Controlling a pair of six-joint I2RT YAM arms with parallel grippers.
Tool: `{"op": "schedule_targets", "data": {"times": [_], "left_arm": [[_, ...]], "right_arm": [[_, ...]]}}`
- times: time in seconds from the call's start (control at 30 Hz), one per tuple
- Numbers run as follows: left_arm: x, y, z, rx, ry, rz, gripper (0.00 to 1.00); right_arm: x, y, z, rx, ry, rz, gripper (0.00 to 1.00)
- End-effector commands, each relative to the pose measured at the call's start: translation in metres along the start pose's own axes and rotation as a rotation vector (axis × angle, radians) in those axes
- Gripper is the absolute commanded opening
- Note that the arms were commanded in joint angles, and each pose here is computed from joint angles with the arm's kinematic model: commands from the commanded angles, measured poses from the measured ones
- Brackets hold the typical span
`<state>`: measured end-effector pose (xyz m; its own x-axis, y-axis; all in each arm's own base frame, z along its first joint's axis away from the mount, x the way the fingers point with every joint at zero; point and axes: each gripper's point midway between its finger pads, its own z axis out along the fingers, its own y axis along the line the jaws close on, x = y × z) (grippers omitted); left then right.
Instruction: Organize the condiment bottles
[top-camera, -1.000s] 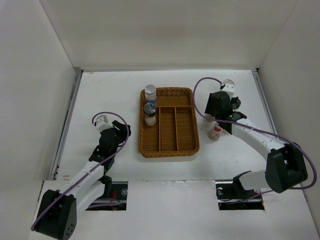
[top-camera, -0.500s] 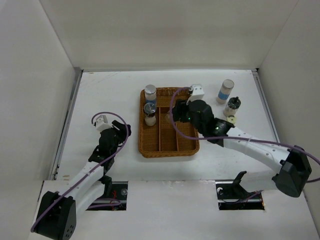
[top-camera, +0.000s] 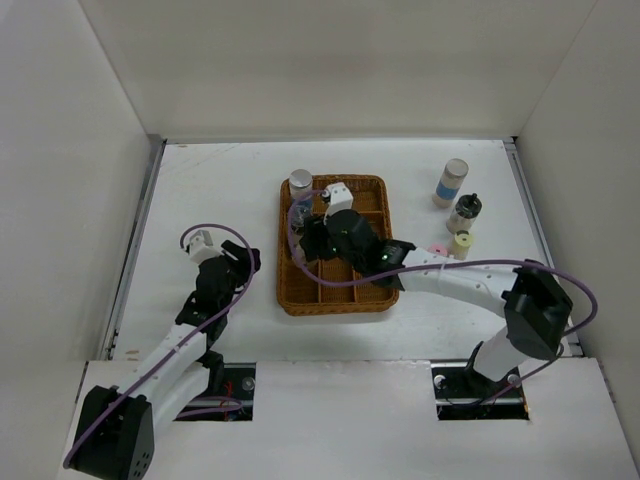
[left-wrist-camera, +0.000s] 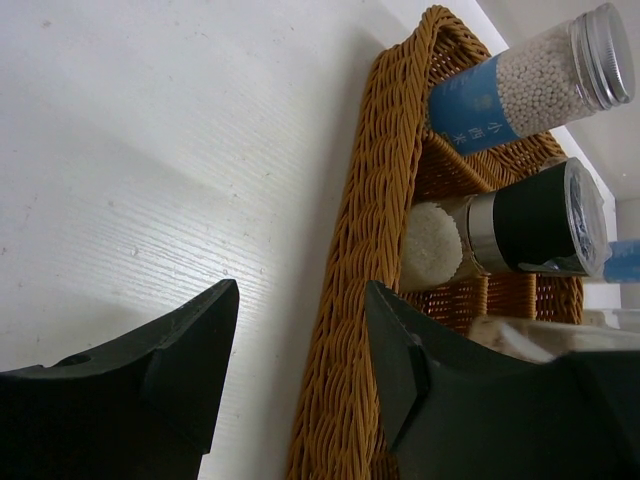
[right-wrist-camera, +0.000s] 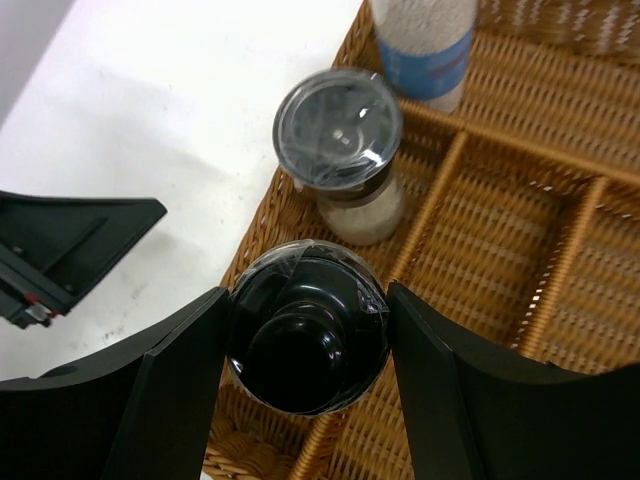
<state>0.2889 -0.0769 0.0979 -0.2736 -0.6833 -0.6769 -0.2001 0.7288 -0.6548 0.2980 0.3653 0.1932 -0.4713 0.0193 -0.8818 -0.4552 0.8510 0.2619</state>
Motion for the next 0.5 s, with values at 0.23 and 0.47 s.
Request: {"op": "schedule_targets", "data": {"times": [0.23,0.47], "left_arm": [[-0.016,-0.012,-0.001,0.038,-0.045,-0.018,0.52],[-0.015,-0.009,-0.001,0.036,-0.043,-0.018,0.52]], "right_arm": [[0.003,0.042,0.028,-0.075,-0.019,-0.008,0.54],[0.031,0.046,0.033,-0.041,0.025,-0.076,0.72]]}}
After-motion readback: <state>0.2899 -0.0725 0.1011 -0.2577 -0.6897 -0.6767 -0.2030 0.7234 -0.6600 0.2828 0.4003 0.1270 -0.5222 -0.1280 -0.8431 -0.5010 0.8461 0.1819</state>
